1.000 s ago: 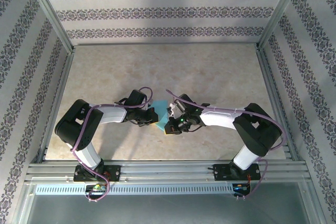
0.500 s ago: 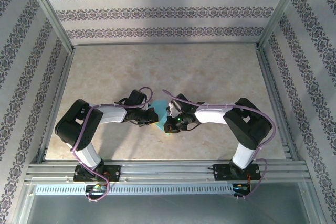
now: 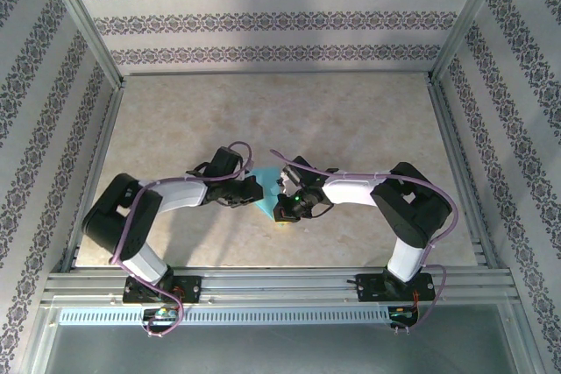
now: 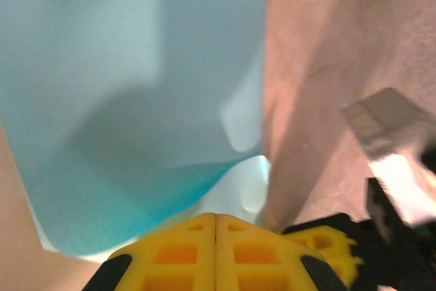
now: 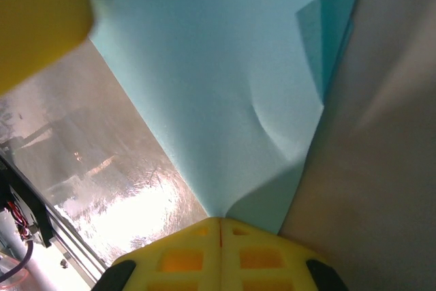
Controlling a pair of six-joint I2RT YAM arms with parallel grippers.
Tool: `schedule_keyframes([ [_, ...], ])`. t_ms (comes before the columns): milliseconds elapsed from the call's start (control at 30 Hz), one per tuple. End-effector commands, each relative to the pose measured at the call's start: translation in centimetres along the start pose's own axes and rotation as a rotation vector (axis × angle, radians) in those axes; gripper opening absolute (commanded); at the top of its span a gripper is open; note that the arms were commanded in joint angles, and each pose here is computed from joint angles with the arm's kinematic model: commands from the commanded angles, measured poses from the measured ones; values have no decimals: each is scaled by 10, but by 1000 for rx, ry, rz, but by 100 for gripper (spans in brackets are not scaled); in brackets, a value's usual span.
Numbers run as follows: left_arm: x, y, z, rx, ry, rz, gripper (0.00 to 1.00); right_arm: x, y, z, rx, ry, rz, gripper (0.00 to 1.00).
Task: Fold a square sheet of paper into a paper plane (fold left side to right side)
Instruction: Third fold the triangle at the center of the table.
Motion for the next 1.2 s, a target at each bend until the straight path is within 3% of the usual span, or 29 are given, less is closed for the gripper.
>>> schedule_keyframes([
  [0,-9,-10,-1,-19,43,-28,6,-16,10,-20,-142,56,72,0],
  [433,-29,11,-7,-80,69,49,5,-17,11,-24,-218,54,91,0],
  [1167,-21,25,23,85,-8,24,4,-21,11,-26,-264,48,128,0],
])
Point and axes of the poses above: each hand's point on the last joint's axis, 136 mm out from that joint toward the fingers, its own y axis out along the fingers, its own z axis along the line the jaws close on, x = y × z, the point moved 8 cm from there along -y, back along the fingers, and after that the axes turned 13 degrees about -y, right-handed, at the moved point
